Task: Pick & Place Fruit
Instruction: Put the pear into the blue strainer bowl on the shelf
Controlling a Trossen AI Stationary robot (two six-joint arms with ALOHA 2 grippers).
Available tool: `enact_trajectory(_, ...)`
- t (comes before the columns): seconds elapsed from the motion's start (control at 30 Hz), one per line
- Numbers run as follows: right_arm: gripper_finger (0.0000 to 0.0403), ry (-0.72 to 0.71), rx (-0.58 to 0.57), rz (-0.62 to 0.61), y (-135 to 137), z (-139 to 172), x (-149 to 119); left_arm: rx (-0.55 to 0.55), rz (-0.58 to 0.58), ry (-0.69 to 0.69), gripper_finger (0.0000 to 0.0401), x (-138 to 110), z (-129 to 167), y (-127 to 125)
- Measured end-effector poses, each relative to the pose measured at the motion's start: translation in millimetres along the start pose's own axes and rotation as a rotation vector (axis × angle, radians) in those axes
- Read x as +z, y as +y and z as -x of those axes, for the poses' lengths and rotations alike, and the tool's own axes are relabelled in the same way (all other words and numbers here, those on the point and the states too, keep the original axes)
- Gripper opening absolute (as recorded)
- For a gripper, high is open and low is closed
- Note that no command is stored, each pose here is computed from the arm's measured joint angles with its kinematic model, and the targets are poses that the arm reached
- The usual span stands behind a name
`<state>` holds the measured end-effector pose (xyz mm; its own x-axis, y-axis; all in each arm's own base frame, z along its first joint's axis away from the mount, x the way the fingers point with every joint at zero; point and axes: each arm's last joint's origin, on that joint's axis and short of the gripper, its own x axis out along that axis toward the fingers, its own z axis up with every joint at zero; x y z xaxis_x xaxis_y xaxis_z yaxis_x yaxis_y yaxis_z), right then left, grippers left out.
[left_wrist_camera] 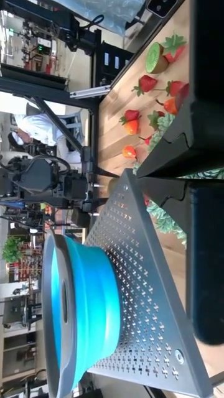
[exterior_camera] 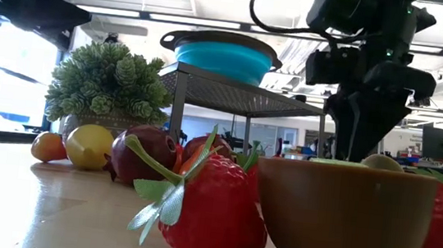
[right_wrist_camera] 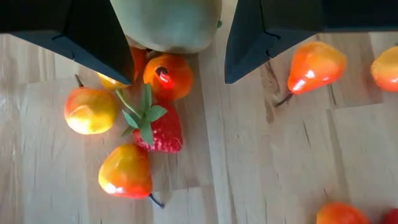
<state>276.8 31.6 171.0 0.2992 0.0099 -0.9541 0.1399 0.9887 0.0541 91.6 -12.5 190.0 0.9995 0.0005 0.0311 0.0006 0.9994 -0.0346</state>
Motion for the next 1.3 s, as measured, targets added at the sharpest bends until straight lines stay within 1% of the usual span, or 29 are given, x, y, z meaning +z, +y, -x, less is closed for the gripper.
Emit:
enact_trajectory(0.13,0.0218,-0.009,0.001,0.001,0.1,0.4,0.7,0.0,-0.001,0.003,0.0001,-0.2,0.0,0.0)
enact_trajectory(0.57,0.0082,-0.011,0.001,0.003,0.1,0.9,0.8,0.0,0.0,0.016,0.0001,-1.5,0.0,0.0)
enact_trajectory(0.87,0.0011,-0.011,0.001,0.004,0.1,1.0,0.8,0.0,0.0,0.015,0.0001,-1.5,0.0,0.0)
enact_trajectory(1.1,0.0004,-0.017,-0.025,0.003,-0.7,0.9,0.9,0.0,0.0,0.015,0.0001,-1.5,0.0,0.0)
enact_trajectory(1.3,0.0004,-0.018,-0.019,0.002,-0.2,2.6,2.5,0.0,0.0,0.015,0.0001,-1.5,0.0,0.0)
